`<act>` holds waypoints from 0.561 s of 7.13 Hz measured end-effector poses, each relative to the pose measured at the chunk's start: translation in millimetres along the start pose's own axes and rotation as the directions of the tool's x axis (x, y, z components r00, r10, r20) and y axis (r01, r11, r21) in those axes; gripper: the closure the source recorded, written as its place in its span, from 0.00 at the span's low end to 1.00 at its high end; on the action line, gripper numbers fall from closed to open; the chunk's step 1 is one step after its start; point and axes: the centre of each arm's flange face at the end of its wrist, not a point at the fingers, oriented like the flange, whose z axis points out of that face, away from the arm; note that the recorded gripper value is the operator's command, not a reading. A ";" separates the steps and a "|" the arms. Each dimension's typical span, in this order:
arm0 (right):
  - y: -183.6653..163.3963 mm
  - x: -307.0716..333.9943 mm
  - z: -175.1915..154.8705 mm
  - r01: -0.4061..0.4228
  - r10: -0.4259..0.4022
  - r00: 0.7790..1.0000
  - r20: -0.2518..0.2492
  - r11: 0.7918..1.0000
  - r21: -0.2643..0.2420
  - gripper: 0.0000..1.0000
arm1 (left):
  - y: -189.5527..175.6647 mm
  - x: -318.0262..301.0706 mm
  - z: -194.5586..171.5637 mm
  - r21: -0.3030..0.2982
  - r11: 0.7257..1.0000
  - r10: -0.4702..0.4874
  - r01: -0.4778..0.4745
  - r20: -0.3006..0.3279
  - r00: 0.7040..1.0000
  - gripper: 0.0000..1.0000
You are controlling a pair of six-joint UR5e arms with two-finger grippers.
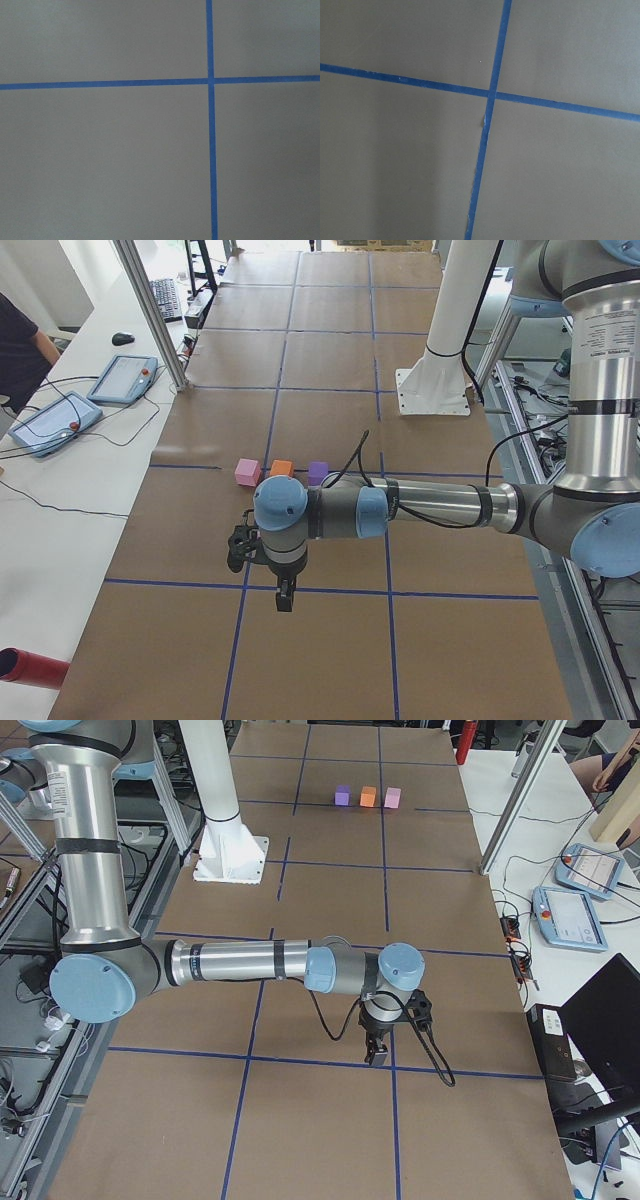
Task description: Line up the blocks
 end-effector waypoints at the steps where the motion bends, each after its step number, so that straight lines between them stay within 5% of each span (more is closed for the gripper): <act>1: 0.0 0.1 -0.1 0.000 0.000 1.000 0.000 1.000 0.000 0.00 | -1.6 0.7 -1.7 0.003 1.000 0.029 -0.029 0.002 1.000 0.00; 4: 0.0 0.1 -0.1 0.000 0.000 1.000 0.000 1.000 0.000 0.00 | -4.3 -0.1 -0.9 0.004 0.998 0.057 -0.057 -0.002 0.998 0.00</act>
